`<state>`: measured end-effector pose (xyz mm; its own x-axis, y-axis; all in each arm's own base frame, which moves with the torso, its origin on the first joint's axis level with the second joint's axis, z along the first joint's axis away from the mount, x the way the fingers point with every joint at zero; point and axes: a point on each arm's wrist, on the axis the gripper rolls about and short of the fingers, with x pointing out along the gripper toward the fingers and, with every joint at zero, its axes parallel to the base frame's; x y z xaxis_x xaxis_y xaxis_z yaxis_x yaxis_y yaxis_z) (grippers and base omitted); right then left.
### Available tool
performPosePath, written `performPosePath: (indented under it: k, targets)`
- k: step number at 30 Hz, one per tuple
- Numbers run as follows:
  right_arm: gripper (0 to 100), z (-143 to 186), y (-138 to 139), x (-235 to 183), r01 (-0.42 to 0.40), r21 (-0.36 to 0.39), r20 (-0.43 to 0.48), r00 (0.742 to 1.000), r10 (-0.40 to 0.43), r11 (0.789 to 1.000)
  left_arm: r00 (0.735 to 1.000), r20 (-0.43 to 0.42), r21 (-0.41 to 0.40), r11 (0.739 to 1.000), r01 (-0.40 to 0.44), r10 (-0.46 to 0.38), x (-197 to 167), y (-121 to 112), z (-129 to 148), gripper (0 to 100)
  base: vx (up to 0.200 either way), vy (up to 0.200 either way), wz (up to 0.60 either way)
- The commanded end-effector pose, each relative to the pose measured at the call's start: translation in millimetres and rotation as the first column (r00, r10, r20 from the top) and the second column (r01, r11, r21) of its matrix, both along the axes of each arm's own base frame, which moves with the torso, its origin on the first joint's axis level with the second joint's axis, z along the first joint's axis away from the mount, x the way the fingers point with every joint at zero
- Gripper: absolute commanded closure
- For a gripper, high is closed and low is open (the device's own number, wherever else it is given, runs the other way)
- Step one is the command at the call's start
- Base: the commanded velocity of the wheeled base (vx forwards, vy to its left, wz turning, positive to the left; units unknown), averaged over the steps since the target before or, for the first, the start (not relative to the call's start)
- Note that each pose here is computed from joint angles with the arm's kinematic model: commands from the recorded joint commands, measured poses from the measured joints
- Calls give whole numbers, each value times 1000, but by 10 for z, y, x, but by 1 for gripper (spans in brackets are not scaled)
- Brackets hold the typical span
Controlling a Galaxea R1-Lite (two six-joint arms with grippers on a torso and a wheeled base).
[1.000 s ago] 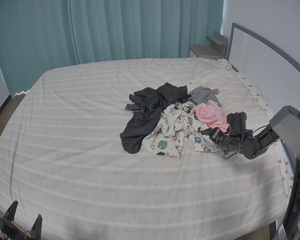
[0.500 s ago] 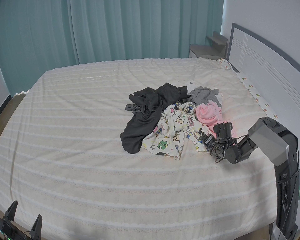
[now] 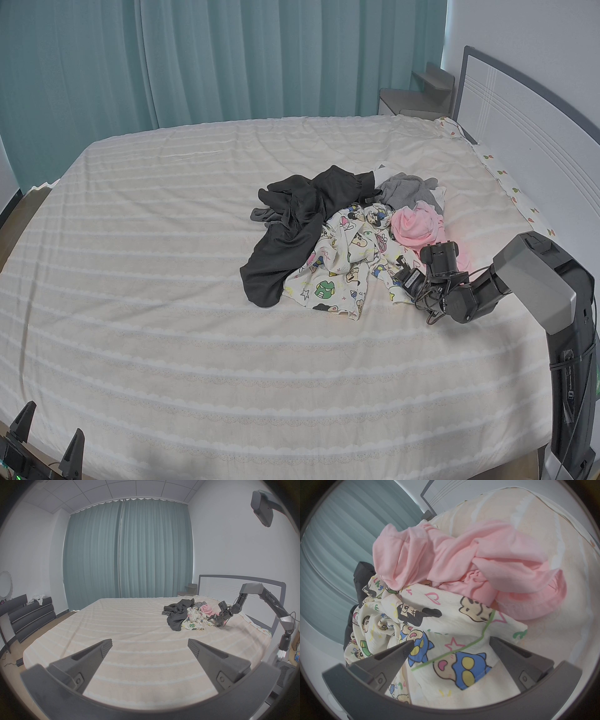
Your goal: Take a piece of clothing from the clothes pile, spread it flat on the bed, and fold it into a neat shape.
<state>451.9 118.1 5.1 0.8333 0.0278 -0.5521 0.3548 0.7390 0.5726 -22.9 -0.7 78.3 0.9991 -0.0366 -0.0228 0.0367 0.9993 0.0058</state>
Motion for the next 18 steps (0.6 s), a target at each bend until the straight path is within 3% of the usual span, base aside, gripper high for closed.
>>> performPosePath:
  k: [1, 5, 6, 11, 18]
  targets:
    - [0, -32, 153, 266, -5, -52, -8, 1000, 5, 999, 1000, 3, 0, 1000, 0, 0, -3, 0, -31, 0, 0, 0, 0]
    - [0, 78, 200, 301, -17, -79, 1, 1000, 17, 997, 1000, 3, 0, 1000, 0, 0, -3, 0, -31, 0, 0, 0, 0]
    - [100, 89, 201, 302, -34, -104, 0, 999, 34, 994, 1000, 3, 0, 1000, 0, 0, -3, 0, -31, 0, 0, 0, 0]
    - [100, 58, 164, 292, -50, -154, -14, 999, 48, 987, 1000, 3, 0, 1000, 0, 0, -3, 0, -31, 0, 0, 0, 0]
    - [100, 169, 96, 86, -50, -158, -45, 998, 44, 986, 1000, 3, 0, 1000, 0, 0, -3, 0, -31, 0, 0, 0, 0]
